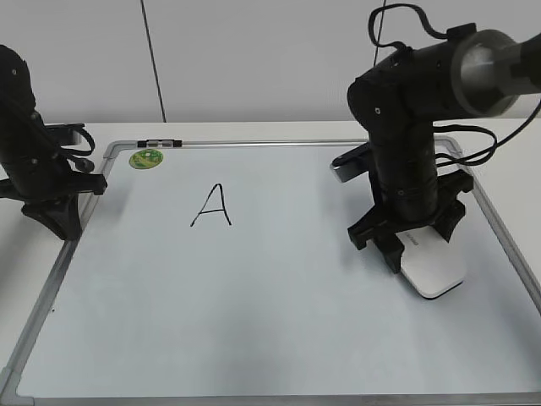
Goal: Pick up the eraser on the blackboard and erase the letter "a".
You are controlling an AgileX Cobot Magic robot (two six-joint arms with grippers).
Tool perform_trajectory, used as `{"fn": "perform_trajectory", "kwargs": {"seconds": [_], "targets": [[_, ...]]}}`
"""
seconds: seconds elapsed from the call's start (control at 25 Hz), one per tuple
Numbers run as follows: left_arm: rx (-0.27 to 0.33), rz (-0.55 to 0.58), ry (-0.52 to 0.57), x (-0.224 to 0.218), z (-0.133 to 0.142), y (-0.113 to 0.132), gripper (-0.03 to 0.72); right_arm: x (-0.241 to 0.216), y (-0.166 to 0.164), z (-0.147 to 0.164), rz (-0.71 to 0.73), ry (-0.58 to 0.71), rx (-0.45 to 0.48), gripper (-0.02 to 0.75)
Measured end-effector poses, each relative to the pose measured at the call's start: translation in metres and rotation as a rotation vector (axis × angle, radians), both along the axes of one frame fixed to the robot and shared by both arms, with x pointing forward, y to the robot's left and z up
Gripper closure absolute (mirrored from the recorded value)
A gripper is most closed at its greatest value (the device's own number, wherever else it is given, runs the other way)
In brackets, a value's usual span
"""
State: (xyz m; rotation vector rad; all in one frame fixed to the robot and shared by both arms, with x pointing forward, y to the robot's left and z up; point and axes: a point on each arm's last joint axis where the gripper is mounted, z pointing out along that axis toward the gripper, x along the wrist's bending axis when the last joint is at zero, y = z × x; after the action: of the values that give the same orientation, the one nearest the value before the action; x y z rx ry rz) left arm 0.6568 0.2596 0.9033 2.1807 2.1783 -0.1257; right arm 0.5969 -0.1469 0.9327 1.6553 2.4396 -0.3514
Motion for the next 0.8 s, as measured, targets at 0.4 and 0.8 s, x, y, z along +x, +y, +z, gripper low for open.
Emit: {"fn": "perform_trajectory", "kwargs": {"seconds": [0.4, 0.8], "targets": [[-0.001, 0.001, 0.000, 0.000, 0.000, 0.000, 0.660, 0.003, -0.008, 0.004, -0.003, -0.022, -0.028, 0.240], [-0.003, 0.002, 0.000, 0.000, 0.000, 0.000, 0.660, 0.007, -0.017, 0.005, -0.009, -0.033, -0.050, 0.239]]}}
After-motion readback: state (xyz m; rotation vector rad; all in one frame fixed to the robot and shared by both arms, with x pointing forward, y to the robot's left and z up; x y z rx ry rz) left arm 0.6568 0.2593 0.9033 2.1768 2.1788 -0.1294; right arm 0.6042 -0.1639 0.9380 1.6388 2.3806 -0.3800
